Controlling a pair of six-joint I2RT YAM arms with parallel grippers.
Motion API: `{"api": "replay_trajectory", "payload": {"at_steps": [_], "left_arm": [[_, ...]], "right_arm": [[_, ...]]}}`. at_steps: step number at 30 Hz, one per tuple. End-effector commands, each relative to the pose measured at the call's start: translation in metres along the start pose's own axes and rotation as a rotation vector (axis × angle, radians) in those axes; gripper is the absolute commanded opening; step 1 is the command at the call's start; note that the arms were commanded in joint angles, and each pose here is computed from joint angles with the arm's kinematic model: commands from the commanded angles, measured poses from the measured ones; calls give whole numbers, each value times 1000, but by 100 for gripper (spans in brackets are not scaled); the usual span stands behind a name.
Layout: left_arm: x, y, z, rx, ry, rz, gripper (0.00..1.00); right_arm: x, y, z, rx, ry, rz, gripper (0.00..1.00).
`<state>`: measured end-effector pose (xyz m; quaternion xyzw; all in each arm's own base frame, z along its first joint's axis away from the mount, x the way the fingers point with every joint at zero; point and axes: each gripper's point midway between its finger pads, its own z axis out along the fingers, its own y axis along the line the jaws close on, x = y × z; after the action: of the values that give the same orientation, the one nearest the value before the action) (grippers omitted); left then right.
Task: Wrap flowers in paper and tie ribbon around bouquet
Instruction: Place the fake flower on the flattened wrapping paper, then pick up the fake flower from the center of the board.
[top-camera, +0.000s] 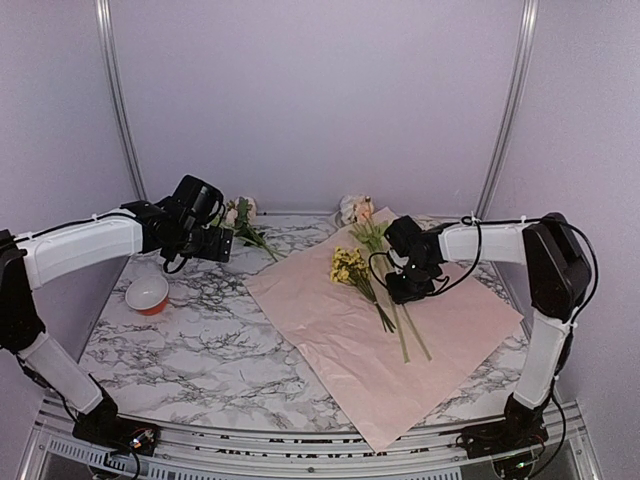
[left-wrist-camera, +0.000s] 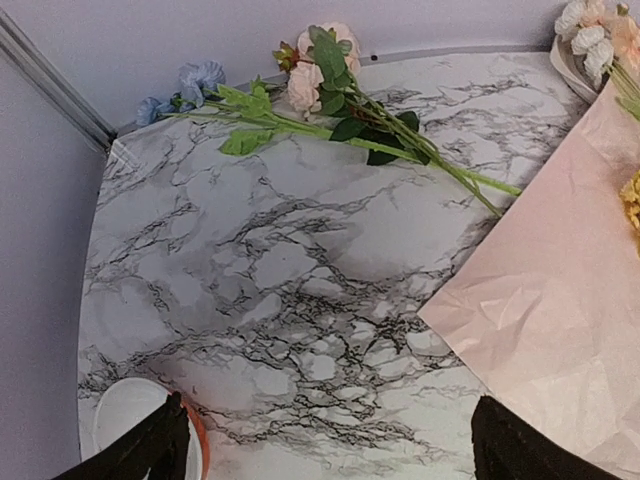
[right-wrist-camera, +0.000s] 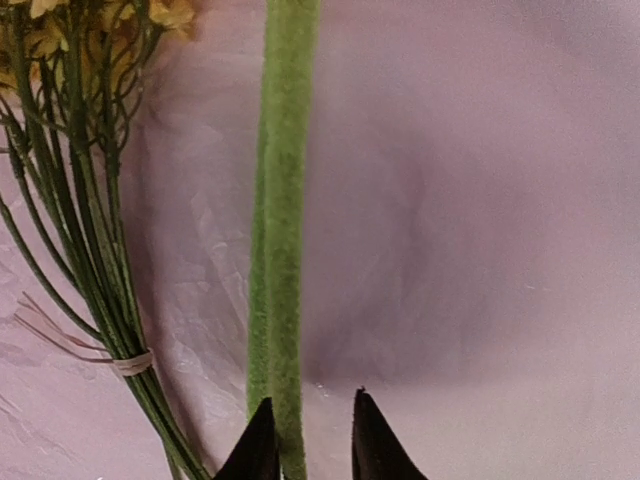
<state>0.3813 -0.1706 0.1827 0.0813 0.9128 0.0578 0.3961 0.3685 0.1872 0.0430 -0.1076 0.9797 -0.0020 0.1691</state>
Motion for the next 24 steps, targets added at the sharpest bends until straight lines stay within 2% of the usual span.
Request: {"api": "replay_trajectory", "payload": {"at_steps": [1, 4, 11, 15, 18, 20, 24], "left_arm": [[-20, -9, 9, 31, 5, -52, 99], [-29, -9, 27, 14, 22, -83, 99], [-55, -7, 80, -49, 40, -243, 95], [-46, -25, 108, -6, 86, -307, 93], [-58, -39, 135, 24, 62, -329, 83], [-61, -48, 156, 24, 68, -346, 79], [-56, -61, 192, 14, 87, -426, 80]], "right_arm": [[-21, 7, -9, -42, -48, 20, 32], [-30, 7, -19, -40, -67, 15, 39], [-67, 6, -67, -41, -231, 8, 44], [-124, 65, -114, -209, -456, -142, 44], [-152, 106, -133, -298, -555, -239, 44], [-163, 120, -130, -319, -574, -254, 44], [-166, 135, -112, -344, -547, -257, 43]]}}
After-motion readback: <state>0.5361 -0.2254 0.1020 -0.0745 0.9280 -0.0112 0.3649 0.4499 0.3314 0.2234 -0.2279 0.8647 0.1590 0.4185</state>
